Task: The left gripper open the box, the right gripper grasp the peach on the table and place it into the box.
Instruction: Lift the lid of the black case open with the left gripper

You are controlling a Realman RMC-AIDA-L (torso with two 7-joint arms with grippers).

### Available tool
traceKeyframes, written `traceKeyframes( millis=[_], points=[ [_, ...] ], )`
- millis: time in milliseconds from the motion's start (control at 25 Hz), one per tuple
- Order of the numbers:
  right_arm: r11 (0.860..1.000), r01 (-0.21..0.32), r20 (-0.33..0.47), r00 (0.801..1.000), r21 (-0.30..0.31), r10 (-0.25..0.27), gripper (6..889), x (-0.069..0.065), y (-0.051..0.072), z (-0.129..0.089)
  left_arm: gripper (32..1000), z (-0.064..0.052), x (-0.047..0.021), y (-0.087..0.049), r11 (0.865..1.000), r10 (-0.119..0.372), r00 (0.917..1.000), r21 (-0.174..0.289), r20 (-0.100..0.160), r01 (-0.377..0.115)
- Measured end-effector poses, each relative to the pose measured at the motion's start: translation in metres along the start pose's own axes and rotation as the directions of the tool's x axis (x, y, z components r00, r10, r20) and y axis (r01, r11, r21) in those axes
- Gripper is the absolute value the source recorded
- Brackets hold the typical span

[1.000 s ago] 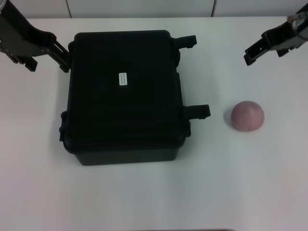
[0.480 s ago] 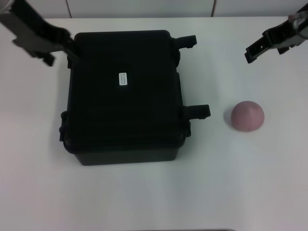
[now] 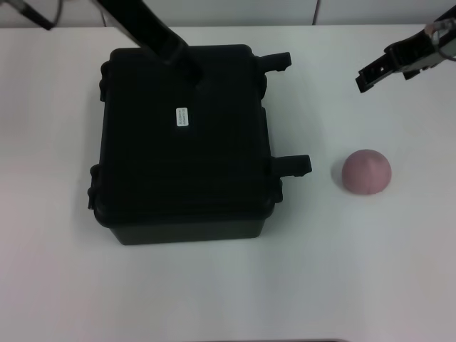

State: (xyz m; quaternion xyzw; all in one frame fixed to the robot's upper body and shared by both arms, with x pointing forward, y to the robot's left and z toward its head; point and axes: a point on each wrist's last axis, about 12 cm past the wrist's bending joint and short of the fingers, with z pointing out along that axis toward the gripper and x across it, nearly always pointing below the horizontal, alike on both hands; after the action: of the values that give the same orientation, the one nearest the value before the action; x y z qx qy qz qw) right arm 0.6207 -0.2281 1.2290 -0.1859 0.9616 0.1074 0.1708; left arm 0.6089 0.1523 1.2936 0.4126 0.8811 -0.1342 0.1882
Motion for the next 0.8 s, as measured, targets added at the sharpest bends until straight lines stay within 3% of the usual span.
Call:
traceKeyframes(
  millis=[80, 160, 240, 360, 400, 440, 520, 600, 640, 800],
  points=[
    [1.0, 0.002, 0.003, 1.0, -0.007, -0.002, 856, 0.0, 0.0, 0.001, 815, 0.005, -0.005, -0.01, 0.997, 0.075, 0.9971, 0.0, -0.013, -0.075],
    [1.0, 0.009, 0.006, 1.0, -0.005, -0.009, 856, 0.0, -0.001, 0.003, 815, 0.016, -0.0091, -0.026, 0.982, 0.186, 0.9812, -0.014, -0.052, -0.187],
    [1.0, 0.017, 0.003, 1.0, -0.006, -0.017, 856, 0.001, -0.002, 0.005, 815, 0.032, -0.0119, -0.042, 0.955, 0.291, 0.9523, -0.036, -0.093, -0.295],
    [1.0, 0.027, -0.001, 1.0, -0.009, -0.027, 855, 0.002, -0.003, 0.008, 815, 0.047, -0.0162, -0.057, 0.928, 0.361, 0.9257, -0.052, -0.112, -0.369],
    [0.999, 0.031, -0.004, 1.0, -0.01, -0.031, 855, 0.002, -0.003, 0.01, 815, 0.047, -0.0162, -0.057, 0.928, 0.361, 0.9257, -0.052, -0.112, -0.369],
    [0.999, 0.034, -0.006, 0.999, -0.012, -0.034, 855, 0.002, -0.003, 0.011, 815, 0.056, -0.0207, -0.069, 0.91, 0.403, 0.9077, -0.051, -0.118, -0.411],
    [0.999, 0.039, -0.013, 0.999, -0.021, -0.04, 855, 0.003, -0.003, 0.015, 815, 0.067, -0.0274, -0.085, 0.886, 0.454, 0.8829, -0.043, -0.12, -0.461],
    [0.999, 0.04, -0.016, 0.999, -0.03, -0.04, 855, 0.004, -0.003, 0.017, 815, 0.067, -0.0274, -0.085, 0.886, 0.454, 0.8829, -0.043, -0.12, -0.461],
    [0.999, 0.039, -0.016, 0.999, -0.032, -0.039, 855, 0.005, -0.004, 0.018, 815, 0.075, -0.0357, -0.1, 0.863, 0.498, 0.8593, -0.029, -0.115, -0.504],
    [0.999, 0.042, -0.016, 0.999, -0.031, -0.042, 855, 0.008, -0.007, 0.021, 814, 0.086, -0.0426, -0.113, 0.841, 0.535, 0.8379, -0.024, -0.109, -0.54]
  ],
)
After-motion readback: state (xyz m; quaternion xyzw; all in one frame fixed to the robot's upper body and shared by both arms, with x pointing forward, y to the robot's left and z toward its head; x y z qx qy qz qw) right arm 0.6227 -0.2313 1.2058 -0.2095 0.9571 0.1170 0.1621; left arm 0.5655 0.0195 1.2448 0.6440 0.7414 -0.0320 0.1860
